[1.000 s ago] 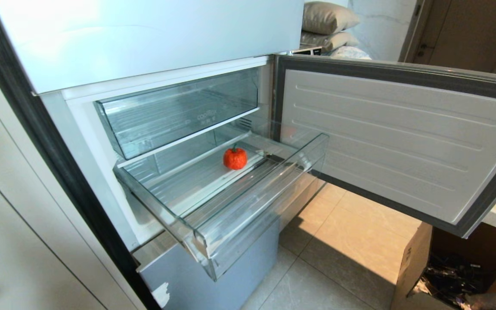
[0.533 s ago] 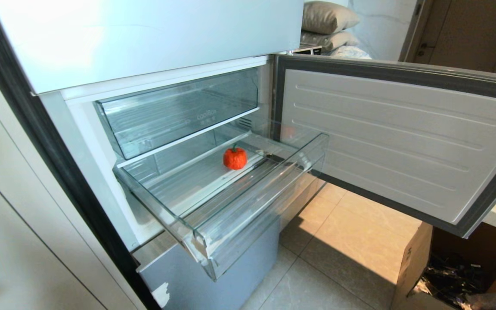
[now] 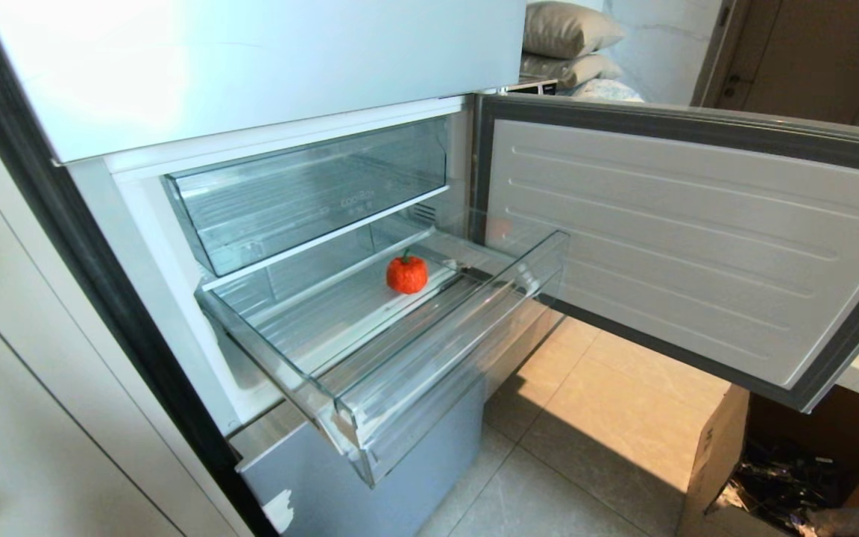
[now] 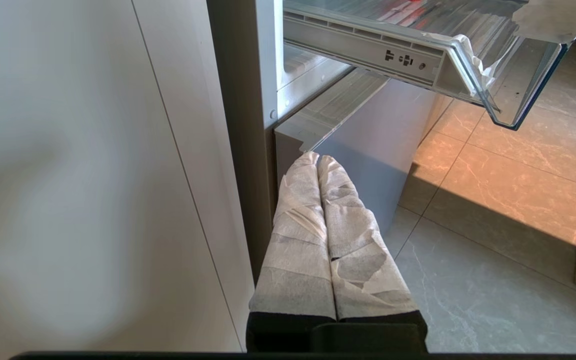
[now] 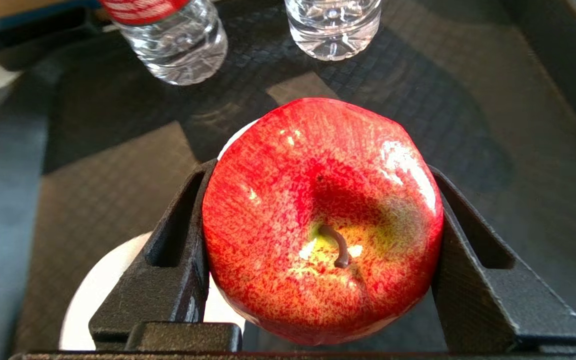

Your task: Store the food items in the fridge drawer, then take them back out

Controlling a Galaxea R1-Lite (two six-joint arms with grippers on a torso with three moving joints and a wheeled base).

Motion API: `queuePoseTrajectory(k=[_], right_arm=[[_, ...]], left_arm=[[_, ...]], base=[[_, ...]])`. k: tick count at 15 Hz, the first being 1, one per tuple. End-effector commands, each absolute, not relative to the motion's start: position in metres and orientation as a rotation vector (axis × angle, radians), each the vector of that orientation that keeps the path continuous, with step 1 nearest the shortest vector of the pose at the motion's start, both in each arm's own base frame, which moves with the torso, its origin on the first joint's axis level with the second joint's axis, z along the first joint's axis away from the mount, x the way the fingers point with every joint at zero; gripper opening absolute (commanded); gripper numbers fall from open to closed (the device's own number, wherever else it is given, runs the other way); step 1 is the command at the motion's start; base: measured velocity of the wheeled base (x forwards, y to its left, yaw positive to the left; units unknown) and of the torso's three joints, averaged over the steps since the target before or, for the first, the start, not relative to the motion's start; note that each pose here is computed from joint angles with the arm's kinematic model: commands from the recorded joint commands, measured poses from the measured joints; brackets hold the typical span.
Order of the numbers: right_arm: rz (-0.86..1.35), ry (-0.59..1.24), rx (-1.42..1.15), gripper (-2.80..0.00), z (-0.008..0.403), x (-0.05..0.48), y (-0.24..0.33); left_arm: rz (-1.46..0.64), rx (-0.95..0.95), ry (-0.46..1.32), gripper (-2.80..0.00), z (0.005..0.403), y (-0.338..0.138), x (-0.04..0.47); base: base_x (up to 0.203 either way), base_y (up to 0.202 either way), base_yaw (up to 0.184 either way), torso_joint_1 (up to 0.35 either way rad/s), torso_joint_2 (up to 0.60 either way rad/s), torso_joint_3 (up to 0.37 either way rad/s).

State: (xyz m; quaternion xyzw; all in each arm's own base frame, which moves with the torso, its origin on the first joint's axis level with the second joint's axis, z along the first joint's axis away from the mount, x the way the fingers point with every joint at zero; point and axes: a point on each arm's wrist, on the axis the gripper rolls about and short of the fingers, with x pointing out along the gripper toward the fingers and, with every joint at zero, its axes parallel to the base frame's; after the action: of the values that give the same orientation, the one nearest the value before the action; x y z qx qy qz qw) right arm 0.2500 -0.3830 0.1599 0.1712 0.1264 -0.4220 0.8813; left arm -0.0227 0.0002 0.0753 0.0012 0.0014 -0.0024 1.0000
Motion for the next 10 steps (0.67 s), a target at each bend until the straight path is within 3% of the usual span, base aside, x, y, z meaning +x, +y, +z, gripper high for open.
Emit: queuePoseTrajectory(k=[1,10], right_arm=[[-0.876,0.274,0.368,-2.8,0.147,0.256,-0.391],[-0.804,0.264,0.385,-2.8,0.139,0.282,-0.388]], left_arm=[[-0.005,0.003,0.003,-2.8,0.075,0.0,-0.023],[-0.005,0.003,0.003,-2.8,0.075,0.0,-0.023]], base=[[0.0,0.0,0.0,0.0,0.0,0.0],[0.0,0.0,0.0,0.0,0.0,0.0]])
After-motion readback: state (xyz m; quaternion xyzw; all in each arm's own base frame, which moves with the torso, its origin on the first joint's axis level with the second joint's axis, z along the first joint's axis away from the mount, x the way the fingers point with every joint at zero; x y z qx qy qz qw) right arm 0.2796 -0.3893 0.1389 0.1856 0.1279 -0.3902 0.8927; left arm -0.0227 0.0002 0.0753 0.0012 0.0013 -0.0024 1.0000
